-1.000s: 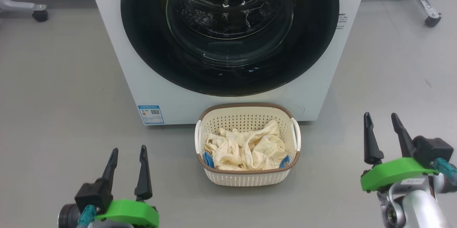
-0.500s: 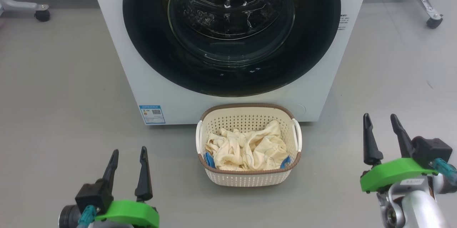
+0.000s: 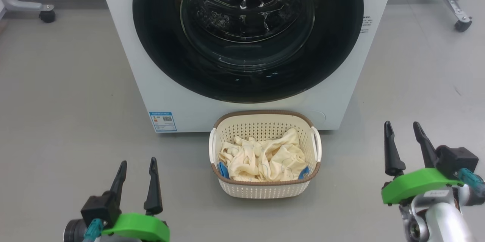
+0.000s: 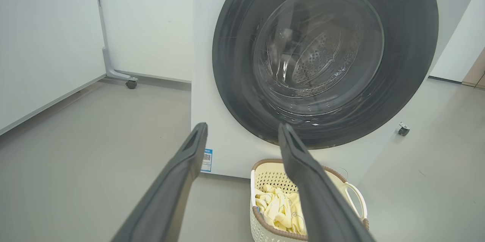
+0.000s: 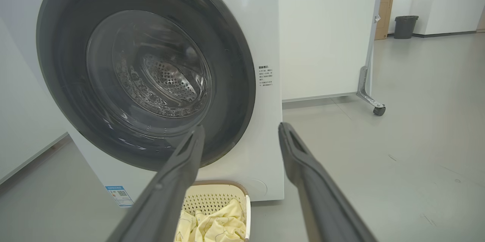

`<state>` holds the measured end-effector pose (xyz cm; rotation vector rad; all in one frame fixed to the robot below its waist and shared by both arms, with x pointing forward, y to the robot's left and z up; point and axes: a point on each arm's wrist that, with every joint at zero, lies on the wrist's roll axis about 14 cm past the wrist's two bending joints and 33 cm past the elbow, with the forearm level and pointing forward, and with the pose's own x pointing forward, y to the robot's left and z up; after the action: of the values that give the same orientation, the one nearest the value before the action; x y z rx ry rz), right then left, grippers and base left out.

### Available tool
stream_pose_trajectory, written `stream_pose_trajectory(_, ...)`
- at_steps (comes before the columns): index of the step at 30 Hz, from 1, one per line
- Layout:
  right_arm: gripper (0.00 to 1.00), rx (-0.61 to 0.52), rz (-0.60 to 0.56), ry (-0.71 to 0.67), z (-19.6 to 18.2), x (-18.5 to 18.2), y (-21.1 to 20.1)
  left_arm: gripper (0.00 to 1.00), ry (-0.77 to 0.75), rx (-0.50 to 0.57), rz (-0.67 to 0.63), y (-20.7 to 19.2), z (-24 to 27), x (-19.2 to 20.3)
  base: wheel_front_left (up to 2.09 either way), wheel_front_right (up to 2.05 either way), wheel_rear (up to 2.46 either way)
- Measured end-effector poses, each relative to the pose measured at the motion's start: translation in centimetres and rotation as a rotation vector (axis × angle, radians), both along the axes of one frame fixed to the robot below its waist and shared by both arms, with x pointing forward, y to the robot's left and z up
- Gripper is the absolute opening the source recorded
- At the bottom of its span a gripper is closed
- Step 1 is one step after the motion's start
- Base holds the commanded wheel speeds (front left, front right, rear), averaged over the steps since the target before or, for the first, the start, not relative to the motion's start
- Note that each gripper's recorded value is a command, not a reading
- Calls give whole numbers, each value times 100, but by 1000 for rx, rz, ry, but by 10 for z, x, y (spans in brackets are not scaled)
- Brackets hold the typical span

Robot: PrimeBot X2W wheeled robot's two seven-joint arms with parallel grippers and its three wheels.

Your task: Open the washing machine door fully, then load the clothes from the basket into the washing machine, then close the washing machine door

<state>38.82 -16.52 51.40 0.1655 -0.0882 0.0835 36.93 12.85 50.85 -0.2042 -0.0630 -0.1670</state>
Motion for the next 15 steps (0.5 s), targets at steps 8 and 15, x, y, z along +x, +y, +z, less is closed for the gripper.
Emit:
stream_pose_trajectory(8, 100, 0, -3, 2, -1, -1, -1, 100, 18, 2, -11, -3, -6, 0, 1, 9, -10)
stream_pose_trajectory(15, 100, 0, -1, 6, -2, 0, -1, 100, 31, 16, -17, -5, -11, -1, 53, 53, -105)
